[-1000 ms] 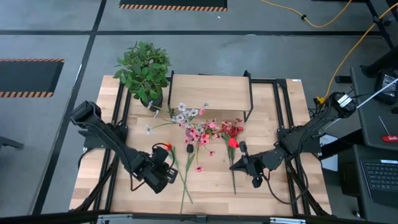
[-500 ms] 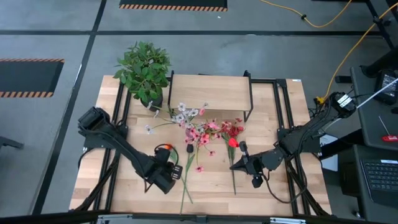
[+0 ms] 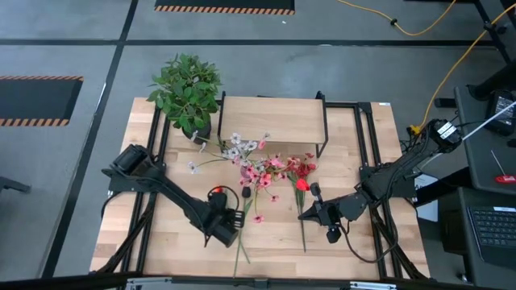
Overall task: Pick and place flowers into a vace then onto a shelf
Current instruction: Put the orange flower into the purple vase
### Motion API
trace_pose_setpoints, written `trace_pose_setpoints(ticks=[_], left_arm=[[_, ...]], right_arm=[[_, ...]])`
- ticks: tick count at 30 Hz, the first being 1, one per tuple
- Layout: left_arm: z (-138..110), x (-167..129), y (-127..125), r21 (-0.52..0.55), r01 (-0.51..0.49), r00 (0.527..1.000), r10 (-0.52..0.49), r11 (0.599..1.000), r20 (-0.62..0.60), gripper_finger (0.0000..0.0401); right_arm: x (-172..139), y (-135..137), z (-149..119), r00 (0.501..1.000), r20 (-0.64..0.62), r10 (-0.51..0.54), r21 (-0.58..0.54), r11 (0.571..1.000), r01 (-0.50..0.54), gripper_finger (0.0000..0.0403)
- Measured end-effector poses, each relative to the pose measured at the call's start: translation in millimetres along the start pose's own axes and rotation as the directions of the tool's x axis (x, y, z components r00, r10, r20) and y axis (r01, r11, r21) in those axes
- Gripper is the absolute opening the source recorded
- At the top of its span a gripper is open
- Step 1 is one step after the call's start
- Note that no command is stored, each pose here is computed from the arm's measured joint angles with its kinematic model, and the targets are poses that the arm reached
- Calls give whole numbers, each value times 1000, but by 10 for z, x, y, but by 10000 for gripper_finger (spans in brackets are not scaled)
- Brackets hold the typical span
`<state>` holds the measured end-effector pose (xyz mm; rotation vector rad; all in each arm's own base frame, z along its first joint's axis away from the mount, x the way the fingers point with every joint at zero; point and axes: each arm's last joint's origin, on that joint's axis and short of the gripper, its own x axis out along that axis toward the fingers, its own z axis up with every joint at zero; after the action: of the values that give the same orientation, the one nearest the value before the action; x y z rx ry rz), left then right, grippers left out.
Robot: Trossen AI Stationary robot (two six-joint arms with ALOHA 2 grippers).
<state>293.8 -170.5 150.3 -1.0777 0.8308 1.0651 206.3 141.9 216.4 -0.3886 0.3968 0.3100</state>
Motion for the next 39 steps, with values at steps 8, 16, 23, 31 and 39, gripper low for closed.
trace_pose_setpoints(ticks=[8, 16, 23, 31, 39], left_arm=[[16, 151, -7, -7, -59, 998, 59, 998, -15, 135], [-17, 208, 15, 51, -98, 994, 99, 994, -34, 126], [-4, 143, 35, 108, -92, 995, 96, 990, -33, 39], [-29, 56, 102, 168, -110, 993, 114, 980, -17, 9], [-51, -252, 186, 329, -42, 998, 27, 943, 49, 6]], right_arm=[[0, 0, -2, 1000, -2, 1, -1, 1000, -1, 7], [0, 2, -12, 1000, -12, 3, -1, 1000, -3, 7], [-1, 20, -8, 998, -1, 65, 2, 998, -65, 7], [-1, 27, -26, 996, -17, 83, 49, 995, -82, 7], [-1, 29, -36, 996, -24, 84, 67, 994, -82, 7]])
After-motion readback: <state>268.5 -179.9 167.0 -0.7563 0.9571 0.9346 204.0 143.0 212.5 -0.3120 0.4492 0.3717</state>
